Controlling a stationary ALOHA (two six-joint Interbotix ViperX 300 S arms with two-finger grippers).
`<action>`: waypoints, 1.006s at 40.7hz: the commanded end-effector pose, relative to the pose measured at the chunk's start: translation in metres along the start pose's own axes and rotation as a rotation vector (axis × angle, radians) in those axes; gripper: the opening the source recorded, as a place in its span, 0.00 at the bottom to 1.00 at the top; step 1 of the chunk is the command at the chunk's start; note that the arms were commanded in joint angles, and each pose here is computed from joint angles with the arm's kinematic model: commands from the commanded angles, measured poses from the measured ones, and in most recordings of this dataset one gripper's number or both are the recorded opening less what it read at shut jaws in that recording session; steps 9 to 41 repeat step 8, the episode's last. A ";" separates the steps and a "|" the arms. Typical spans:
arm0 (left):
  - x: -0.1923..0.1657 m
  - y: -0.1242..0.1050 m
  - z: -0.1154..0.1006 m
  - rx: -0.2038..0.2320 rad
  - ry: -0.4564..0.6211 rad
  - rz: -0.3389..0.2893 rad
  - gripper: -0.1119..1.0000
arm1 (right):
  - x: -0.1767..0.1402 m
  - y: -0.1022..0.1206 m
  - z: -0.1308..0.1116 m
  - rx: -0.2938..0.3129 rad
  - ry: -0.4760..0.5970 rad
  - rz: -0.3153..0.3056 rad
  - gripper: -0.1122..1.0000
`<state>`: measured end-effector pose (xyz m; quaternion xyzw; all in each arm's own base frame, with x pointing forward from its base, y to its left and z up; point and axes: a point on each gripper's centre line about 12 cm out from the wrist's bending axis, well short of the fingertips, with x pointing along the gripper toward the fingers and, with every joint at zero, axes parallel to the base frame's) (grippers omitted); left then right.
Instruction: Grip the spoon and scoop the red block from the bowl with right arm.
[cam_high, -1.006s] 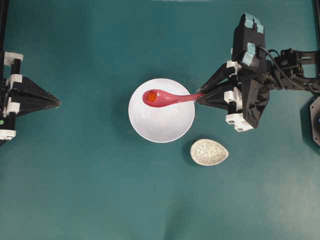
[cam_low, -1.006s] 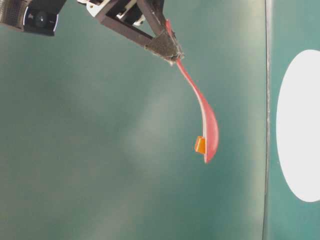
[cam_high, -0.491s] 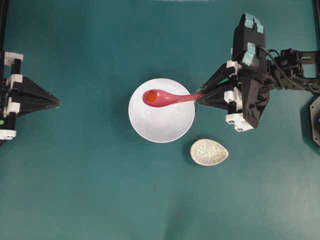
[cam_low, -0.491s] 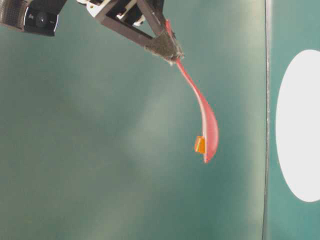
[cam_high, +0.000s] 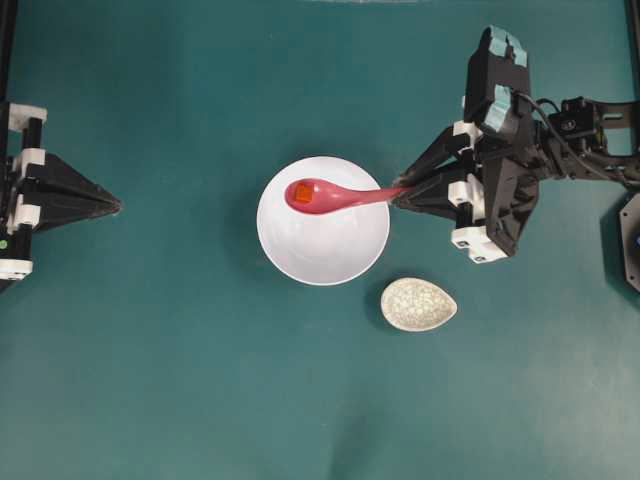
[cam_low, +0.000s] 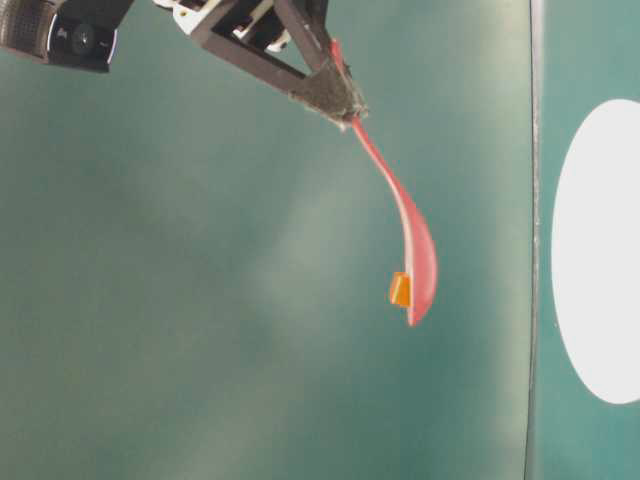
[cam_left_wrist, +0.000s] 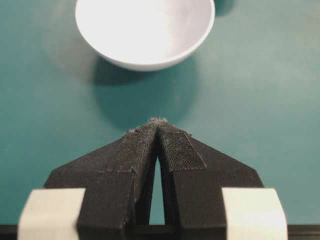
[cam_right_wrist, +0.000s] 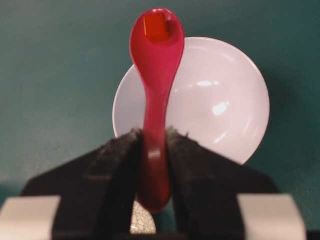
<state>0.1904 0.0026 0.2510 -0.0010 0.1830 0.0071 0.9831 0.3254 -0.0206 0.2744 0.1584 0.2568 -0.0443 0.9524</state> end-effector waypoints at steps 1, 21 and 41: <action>0.000 0.000 0.011 0.001 -0.026 0.002 0.10 | -0.006 0.003 0.008 -0.002 -0.031 0.007 0.33; 0.000 0.000 0.010 0.002 -0.025 0.002 0.10 | -0.006 0.002 0.008 -0.001 -0.031 0.006 0.33; 0.000 0.000 0.010 0.002 -0.025 0.002 0.10 | -0.006 0.002 0.008 -0.001 -0.031 0.006 0.33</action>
